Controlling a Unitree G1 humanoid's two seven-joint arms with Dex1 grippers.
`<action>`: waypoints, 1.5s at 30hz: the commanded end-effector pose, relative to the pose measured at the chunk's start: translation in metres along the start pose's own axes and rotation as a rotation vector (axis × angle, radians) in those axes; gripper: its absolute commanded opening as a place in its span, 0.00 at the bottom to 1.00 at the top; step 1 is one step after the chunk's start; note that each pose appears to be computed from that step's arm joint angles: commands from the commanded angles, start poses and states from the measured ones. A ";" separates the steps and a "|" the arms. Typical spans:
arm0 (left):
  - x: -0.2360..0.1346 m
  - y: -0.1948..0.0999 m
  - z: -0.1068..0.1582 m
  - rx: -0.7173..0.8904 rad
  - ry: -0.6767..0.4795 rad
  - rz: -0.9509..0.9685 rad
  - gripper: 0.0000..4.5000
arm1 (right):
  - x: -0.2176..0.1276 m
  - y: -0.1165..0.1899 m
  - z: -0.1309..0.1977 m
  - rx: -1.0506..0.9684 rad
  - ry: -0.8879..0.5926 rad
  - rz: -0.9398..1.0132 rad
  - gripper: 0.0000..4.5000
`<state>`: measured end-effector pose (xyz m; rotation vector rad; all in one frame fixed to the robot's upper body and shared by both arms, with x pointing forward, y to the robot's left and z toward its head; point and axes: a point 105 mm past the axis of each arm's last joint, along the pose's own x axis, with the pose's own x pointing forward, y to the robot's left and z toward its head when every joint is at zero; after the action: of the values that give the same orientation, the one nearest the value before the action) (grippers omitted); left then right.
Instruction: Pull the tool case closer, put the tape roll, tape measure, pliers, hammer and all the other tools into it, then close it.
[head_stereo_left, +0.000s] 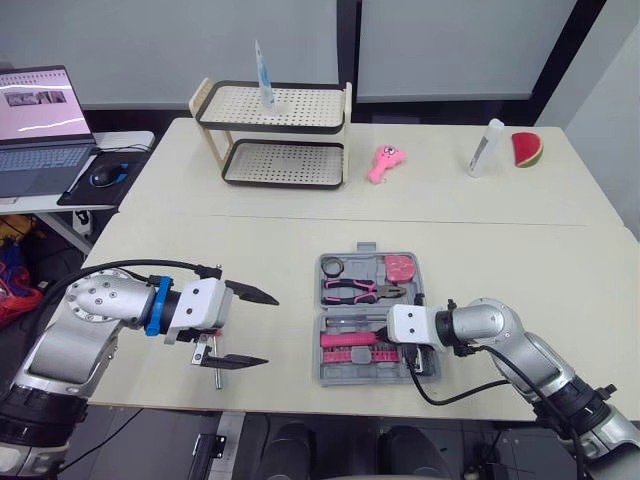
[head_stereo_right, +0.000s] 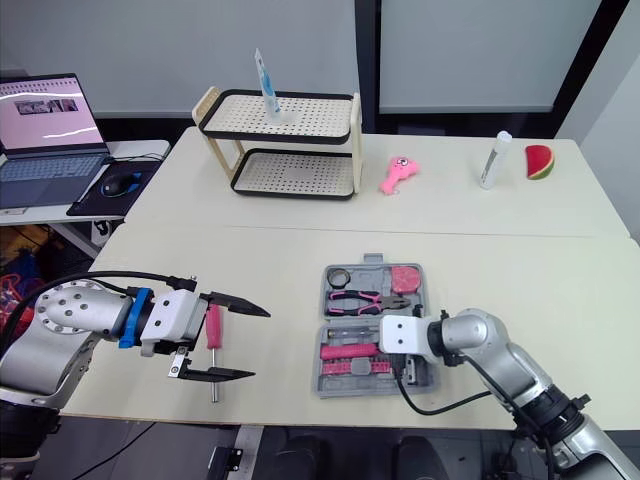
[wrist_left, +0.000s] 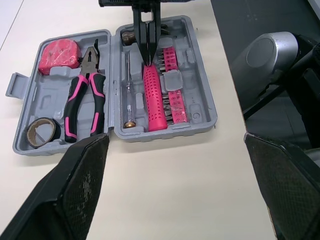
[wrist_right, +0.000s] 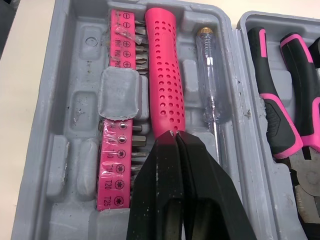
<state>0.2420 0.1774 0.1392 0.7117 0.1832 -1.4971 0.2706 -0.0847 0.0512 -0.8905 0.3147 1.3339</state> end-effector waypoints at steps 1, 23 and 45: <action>0.001 -0.002 0.002 0.018 -0.002 -0.003 1.00 | 0.004 0.007 0.004 -0.029 0.009 0.034 0.00; -0.067 0.020 -0.021 -0.263 -0.003 0.311 1.00 | -0.094 -0.035 0.019 0.087 -0.168 -0.141 0.17; -0.156 -0.012 -0.108 -0.591 0.198 0.669 1.00 | -0.187 -0.034 -0.077 0.390 -0.082 -0.485 1.00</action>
<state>0.2463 0.3661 0.1249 0.3533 0.4928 -0.6797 0.2751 -0.2684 0.1281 -0.4996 0.3006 0.8315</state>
